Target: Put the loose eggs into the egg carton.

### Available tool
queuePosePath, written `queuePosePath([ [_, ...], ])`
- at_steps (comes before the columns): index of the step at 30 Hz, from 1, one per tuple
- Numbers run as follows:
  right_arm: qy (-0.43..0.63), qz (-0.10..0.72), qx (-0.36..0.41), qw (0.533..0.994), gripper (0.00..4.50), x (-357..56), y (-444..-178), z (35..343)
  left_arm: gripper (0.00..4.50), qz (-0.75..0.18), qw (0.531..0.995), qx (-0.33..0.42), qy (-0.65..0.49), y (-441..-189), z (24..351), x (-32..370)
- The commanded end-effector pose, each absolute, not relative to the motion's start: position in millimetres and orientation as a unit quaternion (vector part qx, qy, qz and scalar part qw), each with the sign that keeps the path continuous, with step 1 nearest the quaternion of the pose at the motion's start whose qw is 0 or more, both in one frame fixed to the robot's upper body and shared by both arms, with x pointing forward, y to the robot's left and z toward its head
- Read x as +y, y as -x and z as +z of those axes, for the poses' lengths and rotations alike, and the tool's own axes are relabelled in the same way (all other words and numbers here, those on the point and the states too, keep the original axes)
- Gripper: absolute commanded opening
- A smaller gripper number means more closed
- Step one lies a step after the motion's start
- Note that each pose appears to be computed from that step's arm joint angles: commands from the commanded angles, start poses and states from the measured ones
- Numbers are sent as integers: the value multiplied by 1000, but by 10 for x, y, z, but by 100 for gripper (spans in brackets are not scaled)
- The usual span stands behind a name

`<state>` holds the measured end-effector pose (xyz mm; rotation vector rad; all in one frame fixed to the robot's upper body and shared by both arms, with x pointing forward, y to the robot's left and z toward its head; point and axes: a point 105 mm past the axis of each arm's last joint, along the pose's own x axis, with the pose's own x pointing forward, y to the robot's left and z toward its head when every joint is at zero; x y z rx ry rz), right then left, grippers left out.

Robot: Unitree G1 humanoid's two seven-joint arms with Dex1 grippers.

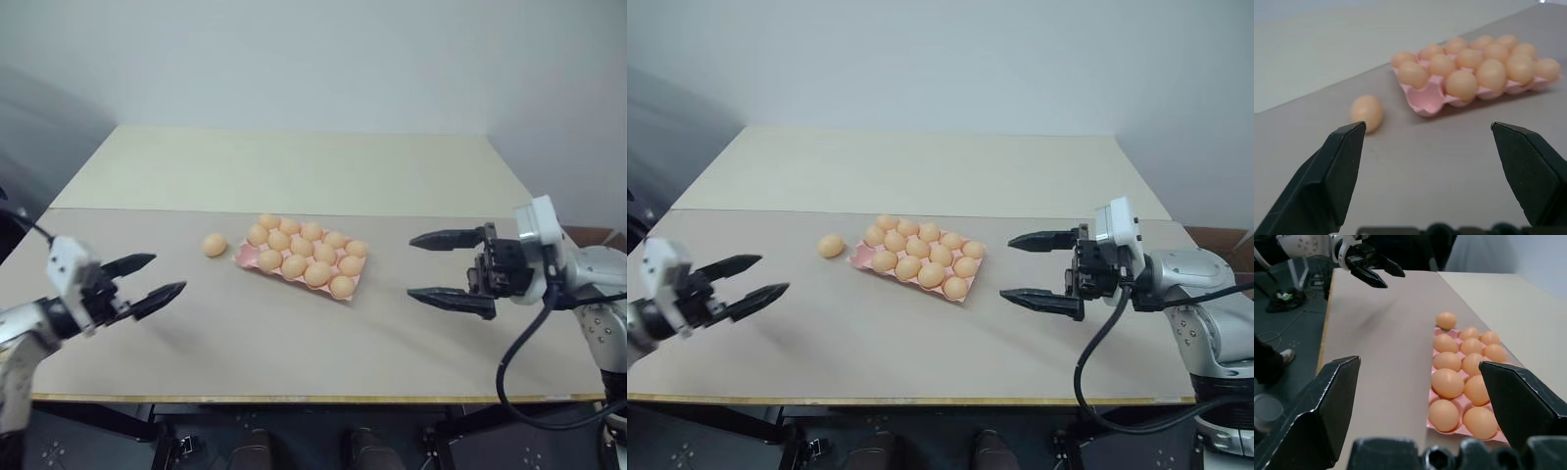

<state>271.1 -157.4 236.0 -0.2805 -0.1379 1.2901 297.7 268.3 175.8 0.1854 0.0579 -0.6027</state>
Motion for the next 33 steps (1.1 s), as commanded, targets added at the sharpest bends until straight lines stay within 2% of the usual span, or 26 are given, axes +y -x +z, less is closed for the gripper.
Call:
queuePosePath([
  [1,146,577,-89,799,450,-1592,-2733,2490,447,-245,963,20,-107,-3246,1779,2725],
  [4,148,575,-91,799,450,-1595,-2708,2501,447,-219,970,25,-101,-3549,1742,2715],
  [10,153,568,-96,803,450,-1598,-2684,2511,447,-217,969,40,-115,-3980,1637,2605],
  [15,154,559,-103,808,450,-1607,-2650,2530,447,-216,962,78,-144,-4205,1437,2547],
  [20,155,557,-106,809,450,-1596,-2635,2539,447,-224,957,105,-152,-4312,1332,2442],
  [23,156,555,-109,810,450,-1600,-2633,2561,382,-216,958,113,-149,-4358,1306,2412],
  [29,156,552,-109,811,450,-1606,-2631,2570,189,-213,960,113,-143,-4353,1291,2443],
  [30,156,552,-110,812,450,-1605,-2632,2571,174,-211,960,113,-144,-4343,1288,2471],
  [33,156,552,-110,811,450,-1604,-2634,2572,169,-203,962,108,-146,-4321,1313,2550],
])
